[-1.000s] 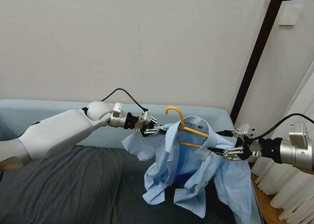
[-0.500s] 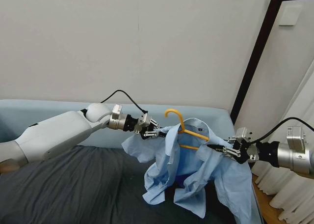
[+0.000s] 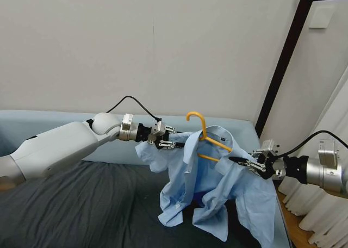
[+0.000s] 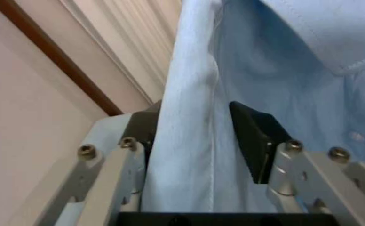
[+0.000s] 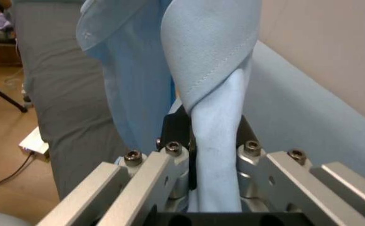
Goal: Pick up the clothes from the sofa and hang them on the clothes hanger.
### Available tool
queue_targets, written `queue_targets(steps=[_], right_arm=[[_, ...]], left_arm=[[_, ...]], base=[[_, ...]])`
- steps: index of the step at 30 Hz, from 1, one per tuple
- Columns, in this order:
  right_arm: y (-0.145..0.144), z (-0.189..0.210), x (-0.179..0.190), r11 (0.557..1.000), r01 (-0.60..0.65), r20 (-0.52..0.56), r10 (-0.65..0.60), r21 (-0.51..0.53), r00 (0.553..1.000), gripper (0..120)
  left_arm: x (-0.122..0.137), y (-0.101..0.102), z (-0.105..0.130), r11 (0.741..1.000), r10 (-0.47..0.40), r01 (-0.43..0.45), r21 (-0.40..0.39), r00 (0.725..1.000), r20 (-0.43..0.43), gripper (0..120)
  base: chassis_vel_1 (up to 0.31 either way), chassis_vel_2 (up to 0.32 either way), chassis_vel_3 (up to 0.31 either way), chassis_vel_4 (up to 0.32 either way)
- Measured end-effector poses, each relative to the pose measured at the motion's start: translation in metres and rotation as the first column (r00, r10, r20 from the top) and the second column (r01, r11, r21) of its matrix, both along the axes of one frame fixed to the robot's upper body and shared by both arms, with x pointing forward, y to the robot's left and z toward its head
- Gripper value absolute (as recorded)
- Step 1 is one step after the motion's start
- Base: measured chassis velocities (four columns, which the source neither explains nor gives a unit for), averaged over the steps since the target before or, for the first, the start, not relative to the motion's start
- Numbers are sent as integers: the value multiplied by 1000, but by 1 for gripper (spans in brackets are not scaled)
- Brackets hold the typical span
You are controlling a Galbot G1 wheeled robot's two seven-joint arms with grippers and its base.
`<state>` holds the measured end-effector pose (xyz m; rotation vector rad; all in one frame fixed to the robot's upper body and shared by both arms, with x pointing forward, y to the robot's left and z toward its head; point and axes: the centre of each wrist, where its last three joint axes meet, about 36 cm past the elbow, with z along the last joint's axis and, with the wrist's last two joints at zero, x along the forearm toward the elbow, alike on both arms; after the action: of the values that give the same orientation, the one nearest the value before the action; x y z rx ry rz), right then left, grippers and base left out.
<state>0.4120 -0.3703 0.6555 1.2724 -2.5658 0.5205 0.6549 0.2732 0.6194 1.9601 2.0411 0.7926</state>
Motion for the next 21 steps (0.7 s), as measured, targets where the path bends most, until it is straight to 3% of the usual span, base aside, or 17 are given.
queue_targets(steps=[4, 6, 11, 14, 17, 21], right_arm=[[0, -1, 2, 999, 21, -2, -21, 31, 1000, 7], [-1, -2, 3, 999, 27, -4, -27, 34, 1000, 7], [2, -8, 5, 983, 133, -77, -124, 125, 989, 7], [5, -14, 7, 976, 159, -92, -146, 150, 985, 7], [7, -23, 13, 970, 180, -60, -172, 164, 983, 7], [7, -29, 17, 967, 191, -50, -185, 166, 981, 7]], left_arm=[[0, 10, 4, 999, 34, -33, -16, 998, 54, 66], [-1, 13, 4, 999, 42, -41, -19, 997, 62, 68], [-21, 33, -15, 989, 117, -111, -94, 991, 65, 91], [-35, 42, -28, 982, 146, -139, -124, 988, 47, 98], [-59, 52, -47, 957, 218, -210, -202, 976, 16, 100], [-77, 51, -58, 934, 266, -261, -245, 964, -14, 100]], base=[[0, 0, 0, 0], [0, 0, 0, 0], [0, 0, 0, 0], [0, 0, 0, 0], [0, 0, 0, 0], [0, 0, 0, 0]])
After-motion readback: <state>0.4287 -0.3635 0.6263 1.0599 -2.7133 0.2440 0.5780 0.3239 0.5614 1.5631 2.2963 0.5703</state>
